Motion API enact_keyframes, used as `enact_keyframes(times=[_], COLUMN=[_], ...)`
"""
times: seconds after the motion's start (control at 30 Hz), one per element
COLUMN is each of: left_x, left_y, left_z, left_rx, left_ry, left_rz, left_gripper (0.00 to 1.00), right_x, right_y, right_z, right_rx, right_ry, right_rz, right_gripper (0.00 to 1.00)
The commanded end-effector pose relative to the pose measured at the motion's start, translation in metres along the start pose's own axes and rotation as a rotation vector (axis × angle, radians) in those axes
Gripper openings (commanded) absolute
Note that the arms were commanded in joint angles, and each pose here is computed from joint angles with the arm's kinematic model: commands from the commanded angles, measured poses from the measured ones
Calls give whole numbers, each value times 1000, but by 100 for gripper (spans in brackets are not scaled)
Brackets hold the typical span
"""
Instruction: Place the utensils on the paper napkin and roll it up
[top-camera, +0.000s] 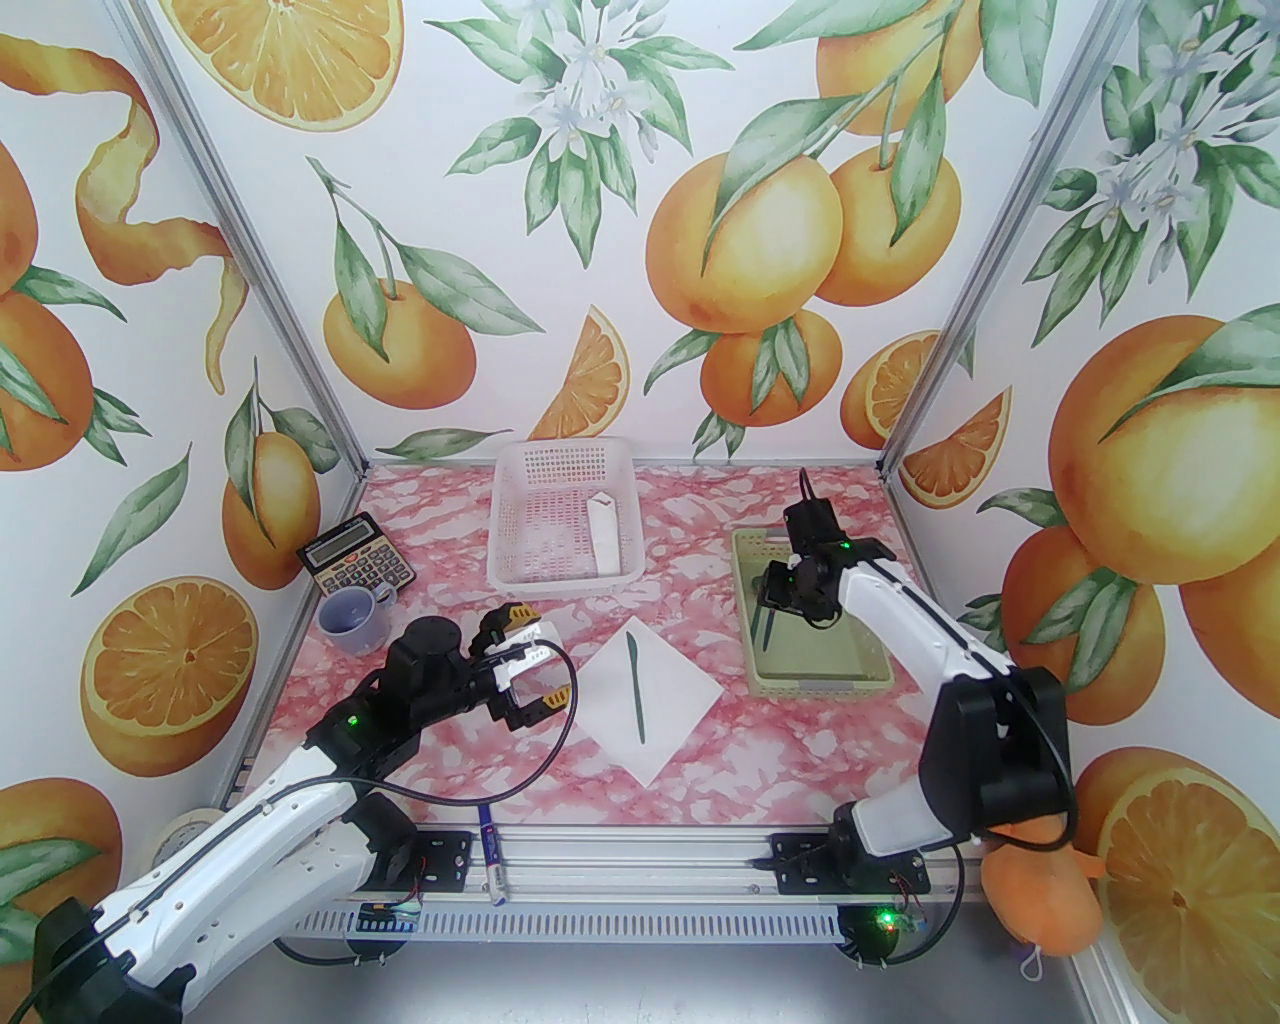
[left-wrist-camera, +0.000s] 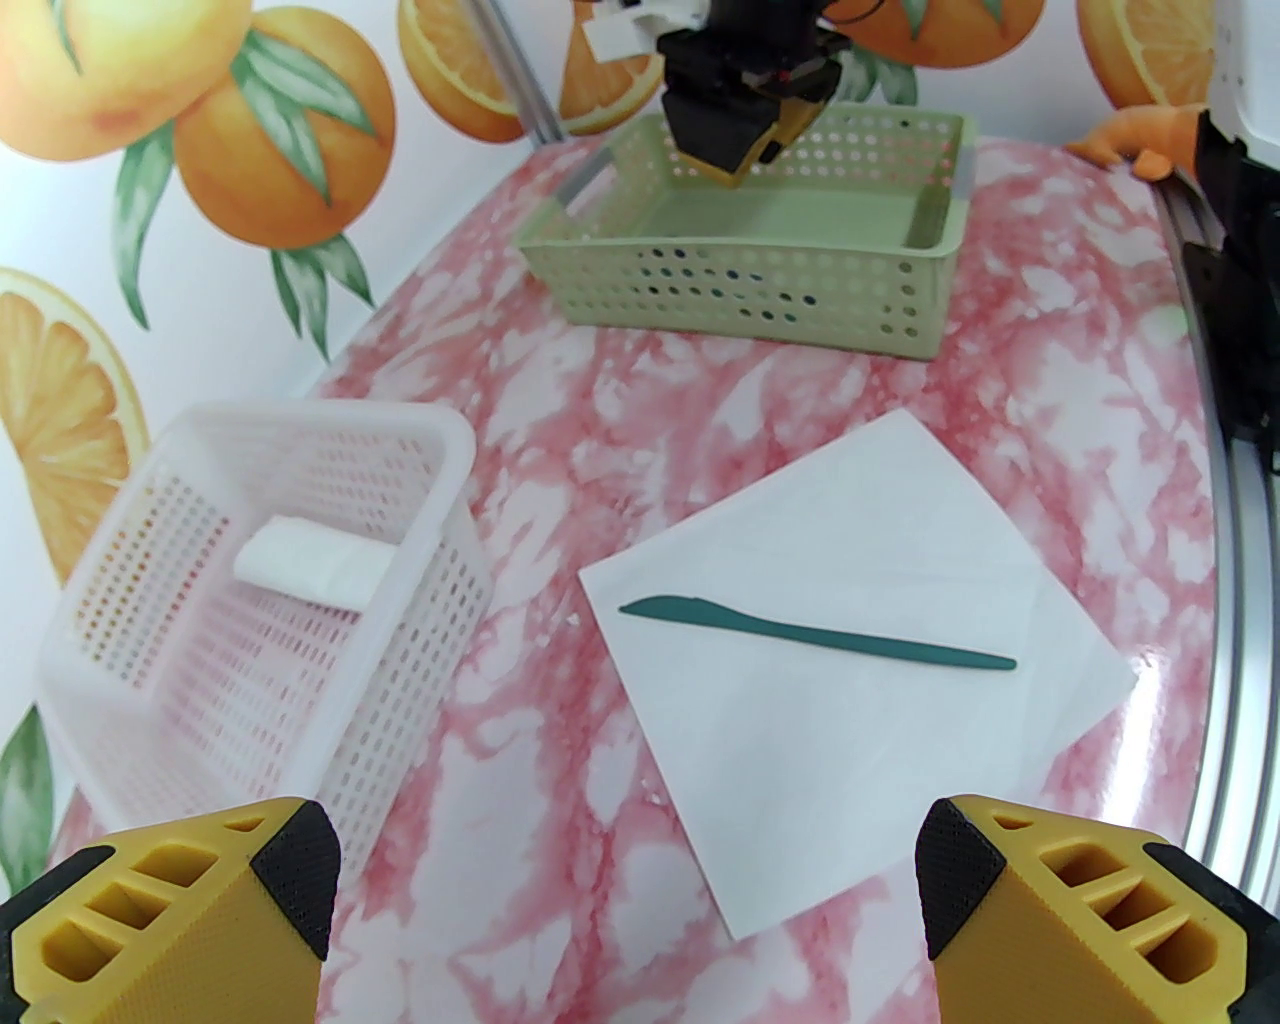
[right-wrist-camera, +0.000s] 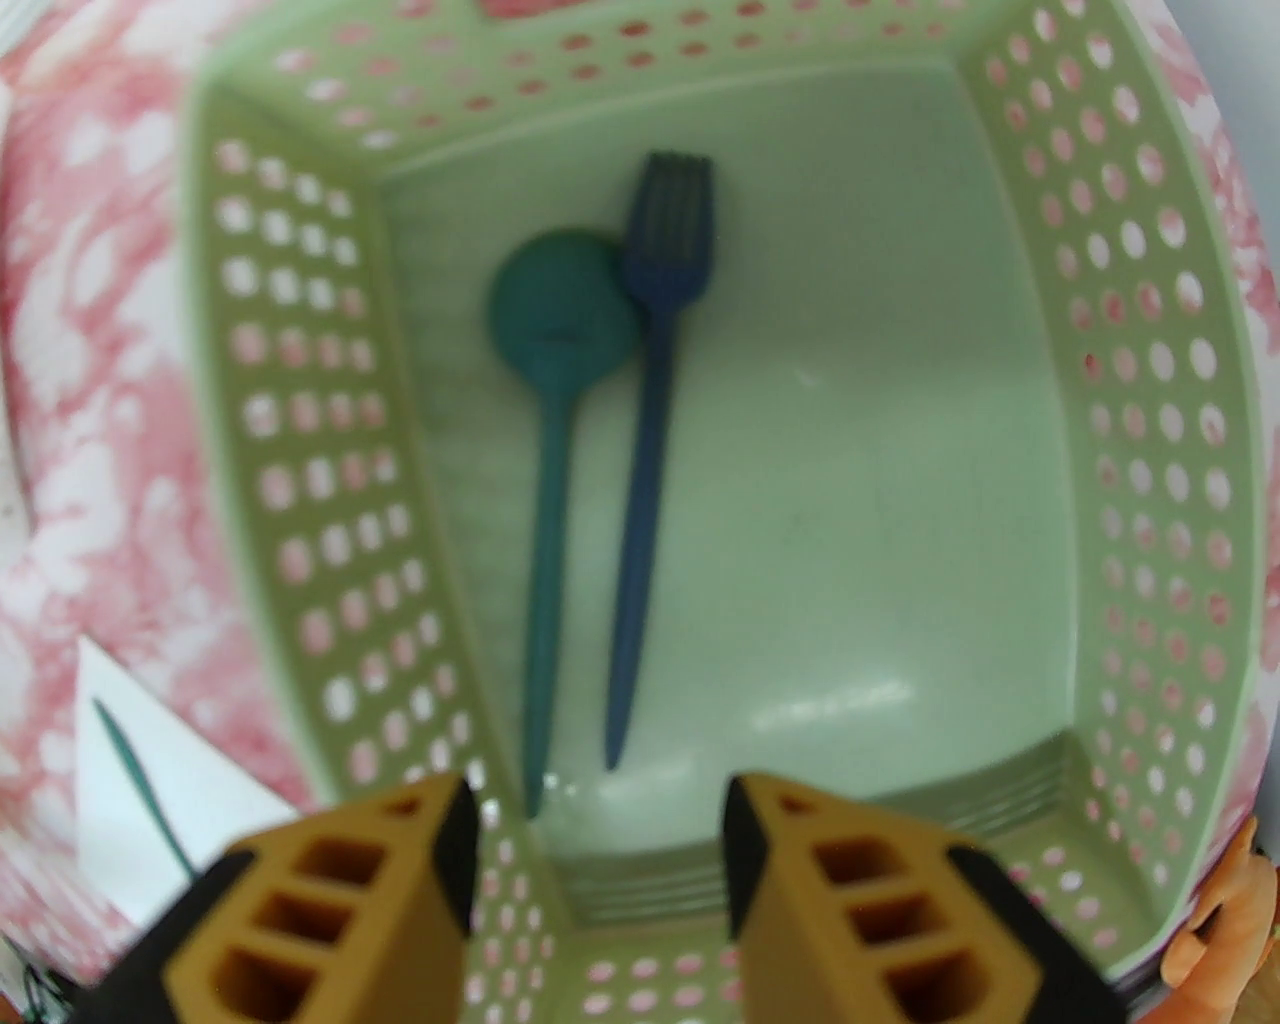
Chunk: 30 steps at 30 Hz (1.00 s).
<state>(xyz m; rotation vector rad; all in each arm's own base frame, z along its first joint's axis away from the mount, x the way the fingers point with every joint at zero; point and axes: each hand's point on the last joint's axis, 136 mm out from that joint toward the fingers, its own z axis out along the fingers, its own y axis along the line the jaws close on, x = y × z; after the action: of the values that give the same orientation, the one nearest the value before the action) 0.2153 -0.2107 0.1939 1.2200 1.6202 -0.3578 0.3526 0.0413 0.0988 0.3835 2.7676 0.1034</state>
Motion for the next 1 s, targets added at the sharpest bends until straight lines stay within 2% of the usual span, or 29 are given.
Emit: enact_keyframes(times=[0.0,0.97], left_x=[-3,1], left_y=[-3,-12], left_z=[2,3], left_rx=[21,66], left_ry=[-24,-12], left_rz=[3,18], left_gripper=[100,100], right_x=[-15,-23], right_y=[2,-8], right_z=[6,75], right_rx=[-10,30], right_ry=[-10,105], right_rz=[-12,24], right_gripper=[46,41])
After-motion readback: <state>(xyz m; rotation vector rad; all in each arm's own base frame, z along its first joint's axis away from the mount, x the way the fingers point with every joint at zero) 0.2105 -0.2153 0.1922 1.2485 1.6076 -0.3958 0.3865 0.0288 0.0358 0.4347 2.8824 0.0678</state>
